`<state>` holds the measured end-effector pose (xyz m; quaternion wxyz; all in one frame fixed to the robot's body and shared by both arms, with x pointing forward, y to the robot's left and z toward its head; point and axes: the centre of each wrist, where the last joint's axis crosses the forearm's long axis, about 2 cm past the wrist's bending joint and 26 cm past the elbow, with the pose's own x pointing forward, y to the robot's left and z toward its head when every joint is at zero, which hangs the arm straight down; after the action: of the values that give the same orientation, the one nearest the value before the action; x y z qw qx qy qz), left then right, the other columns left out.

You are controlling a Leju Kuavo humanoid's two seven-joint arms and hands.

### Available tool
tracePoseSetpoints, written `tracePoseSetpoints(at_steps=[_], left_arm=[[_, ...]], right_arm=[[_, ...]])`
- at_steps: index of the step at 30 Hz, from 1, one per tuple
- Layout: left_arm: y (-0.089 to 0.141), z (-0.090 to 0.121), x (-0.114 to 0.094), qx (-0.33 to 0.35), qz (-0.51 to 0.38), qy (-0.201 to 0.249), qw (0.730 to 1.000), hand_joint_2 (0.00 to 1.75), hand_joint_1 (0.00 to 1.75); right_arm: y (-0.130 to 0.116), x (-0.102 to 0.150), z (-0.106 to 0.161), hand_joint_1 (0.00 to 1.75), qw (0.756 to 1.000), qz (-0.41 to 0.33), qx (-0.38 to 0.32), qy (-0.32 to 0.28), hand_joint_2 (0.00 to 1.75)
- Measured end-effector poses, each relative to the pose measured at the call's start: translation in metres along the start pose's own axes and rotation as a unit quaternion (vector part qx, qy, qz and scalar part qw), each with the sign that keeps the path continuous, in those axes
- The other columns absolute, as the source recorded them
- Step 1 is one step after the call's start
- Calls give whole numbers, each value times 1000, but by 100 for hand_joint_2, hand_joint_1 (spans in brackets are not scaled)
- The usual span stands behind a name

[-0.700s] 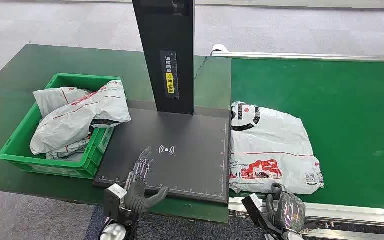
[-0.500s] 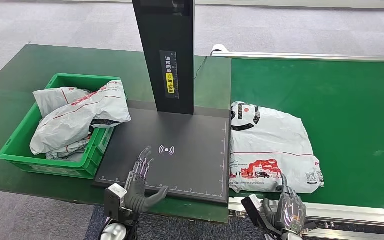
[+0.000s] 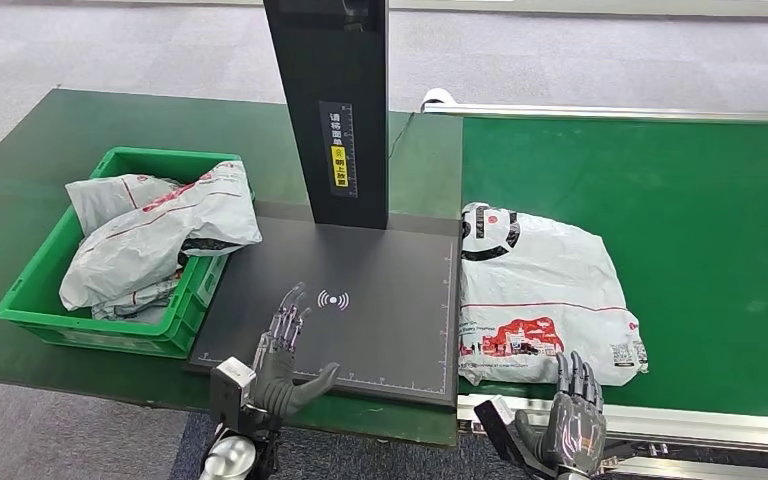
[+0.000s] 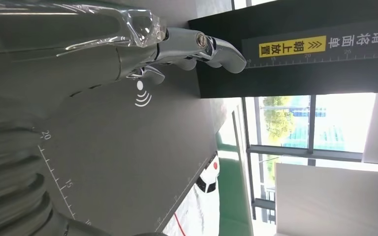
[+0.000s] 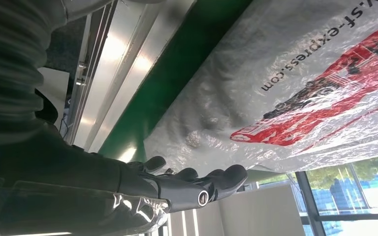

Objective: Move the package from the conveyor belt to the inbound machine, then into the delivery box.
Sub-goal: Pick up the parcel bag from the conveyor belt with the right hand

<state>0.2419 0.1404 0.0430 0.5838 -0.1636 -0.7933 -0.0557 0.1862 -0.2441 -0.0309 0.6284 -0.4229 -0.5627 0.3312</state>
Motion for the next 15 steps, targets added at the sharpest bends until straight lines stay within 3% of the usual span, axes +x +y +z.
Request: tracePoseSetpoints(at_steps=[15], left_arm=[[-3,-4,1,-11,2,-3,1000,175,0]], right_arm=[[-8,-10,-9,0,999,48,2,16,175]])
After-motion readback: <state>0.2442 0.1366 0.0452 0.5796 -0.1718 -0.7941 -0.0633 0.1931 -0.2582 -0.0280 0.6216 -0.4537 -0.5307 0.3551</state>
